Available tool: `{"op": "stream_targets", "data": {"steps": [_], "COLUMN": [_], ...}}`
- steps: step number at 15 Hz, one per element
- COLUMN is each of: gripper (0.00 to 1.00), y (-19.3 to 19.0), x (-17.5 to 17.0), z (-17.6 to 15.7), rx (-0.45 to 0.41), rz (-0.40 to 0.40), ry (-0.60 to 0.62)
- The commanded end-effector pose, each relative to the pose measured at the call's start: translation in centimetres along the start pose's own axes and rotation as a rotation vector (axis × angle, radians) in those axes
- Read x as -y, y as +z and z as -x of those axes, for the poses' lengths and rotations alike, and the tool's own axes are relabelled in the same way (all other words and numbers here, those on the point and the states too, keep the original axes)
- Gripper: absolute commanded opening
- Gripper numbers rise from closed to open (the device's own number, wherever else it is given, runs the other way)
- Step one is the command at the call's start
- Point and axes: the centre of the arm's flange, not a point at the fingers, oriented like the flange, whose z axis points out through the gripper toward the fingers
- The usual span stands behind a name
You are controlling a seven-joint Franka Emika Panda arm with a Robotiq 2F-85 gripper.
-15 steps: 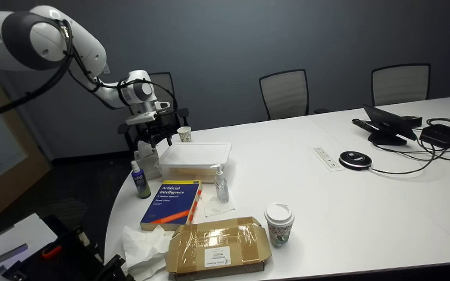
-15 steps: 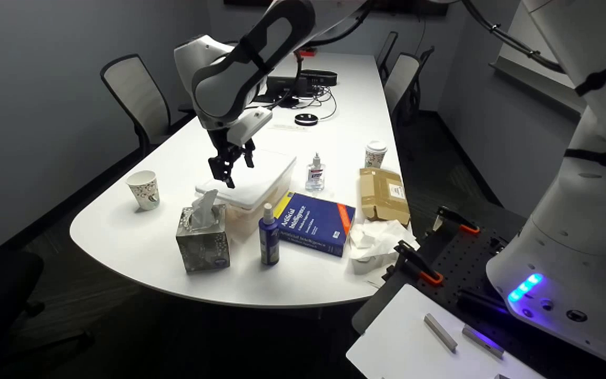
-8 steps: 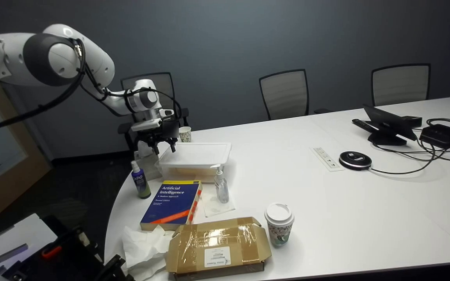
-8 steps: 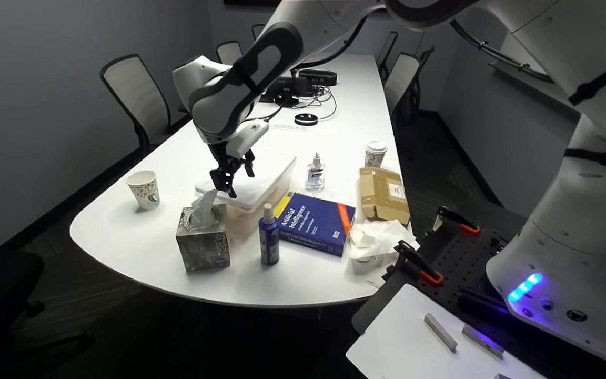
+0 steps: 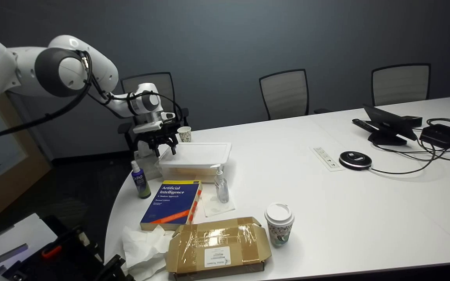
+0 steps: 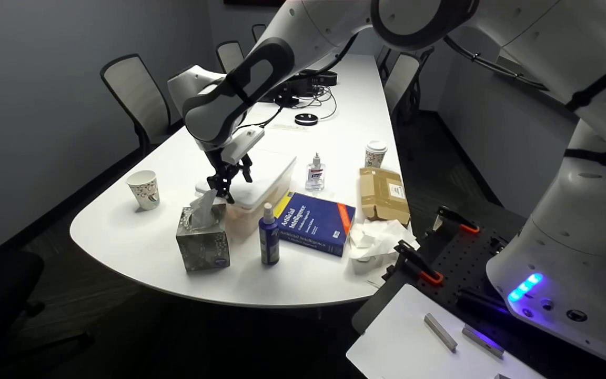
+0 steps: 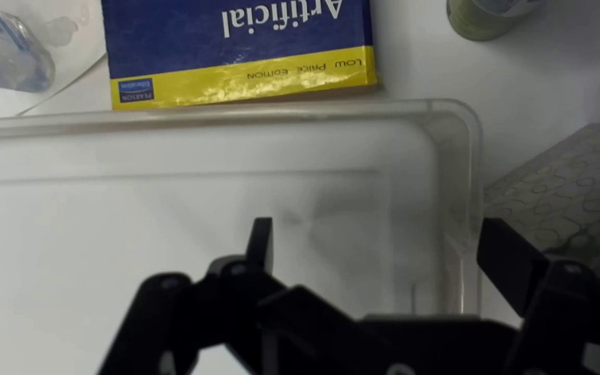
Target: Open the storage bin, then place the white bottle inside
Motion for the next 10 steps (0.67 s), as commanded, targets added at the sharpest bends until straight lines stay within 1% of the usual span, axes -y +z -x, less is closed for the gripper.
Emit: {"op": "stream_targets", "data": {"steps": [1, 5, 10], "gripper": [1.00, 1.00, 1.00], "y": [0.3, 1.1, 1.4], "x": [0.3, -0.2, -1.9], "z": [-1.6, -1.9, -2.5], "rx": [0.018, 0.016, 0.004], "rz": [0.022, 0.074, 0.147], "ry": [-0.006, 0.012, 0.035]}}
